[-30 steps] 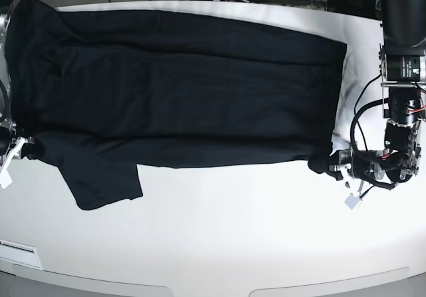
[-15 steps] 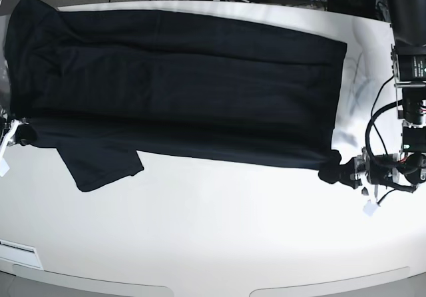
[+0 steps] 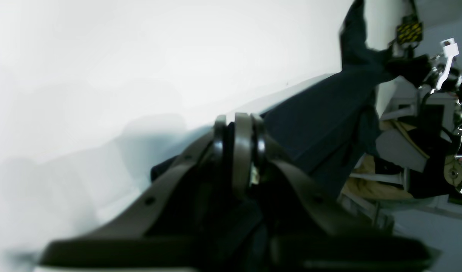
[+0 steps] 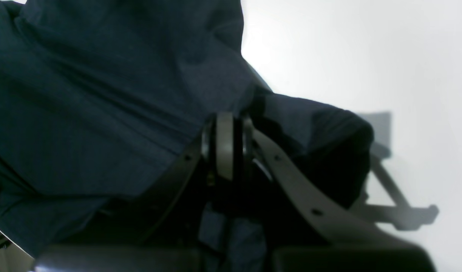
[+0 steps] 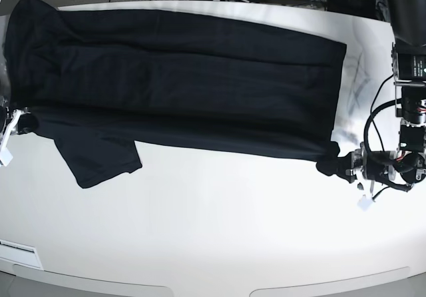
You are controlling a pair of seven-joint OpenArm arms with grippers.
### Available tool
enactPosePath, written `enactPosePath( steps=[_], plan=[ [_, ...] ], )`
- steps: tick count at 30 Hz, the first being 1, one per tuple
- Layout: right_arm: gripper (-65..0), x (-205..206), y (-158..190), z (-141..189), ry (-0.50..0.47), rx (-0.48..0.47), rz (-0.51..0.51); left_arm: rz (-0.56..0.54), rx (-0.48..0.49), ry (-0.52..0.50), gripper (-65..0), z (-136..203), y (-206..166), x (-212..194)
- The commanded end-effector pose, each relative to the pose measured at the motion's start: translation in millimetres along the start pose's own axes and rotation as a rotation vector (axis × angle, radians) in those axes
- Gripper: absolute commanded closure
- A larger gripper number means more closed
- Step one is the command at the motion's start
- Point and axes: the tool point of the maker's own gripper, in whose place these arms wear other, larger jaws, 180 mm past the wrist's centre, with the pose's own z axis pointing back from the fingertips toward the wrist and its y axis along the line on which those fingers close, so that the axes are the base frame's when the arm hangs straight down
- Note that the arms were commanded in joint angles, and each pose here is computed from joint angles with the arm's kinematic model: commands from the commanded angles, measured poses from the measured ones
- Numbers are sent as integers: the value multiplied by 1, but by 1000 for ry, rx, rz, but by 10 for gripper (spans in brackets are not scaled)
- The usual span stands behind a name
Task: Fold the T-shirt properly
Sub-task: 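Lift the hem corners and fold the hem over toward the collar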
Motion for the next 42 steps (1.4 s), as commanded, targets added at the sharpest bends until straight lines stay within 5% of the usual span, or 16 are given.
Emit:
enactPosePath(
  steps=[1,13,28,36,42],
  plan=[
    [0,13,-11,17,-19,-43,26,-27,8,-29,0,14,-5,16],
    [0,14,-11,17,-24,-39,25,-23,54,-29,0,32,5,13],
    [0,14,-11,17,-25,-38,24,-477,1,115,0,6,-66,-30],
    [0,15,-9,17,-32,-30,21,-486,194,174,0,42,-26,-38],
    [0,16,-7,17,-39,-21,18,-476,299,157,0,38,2,-48]
  ],
)
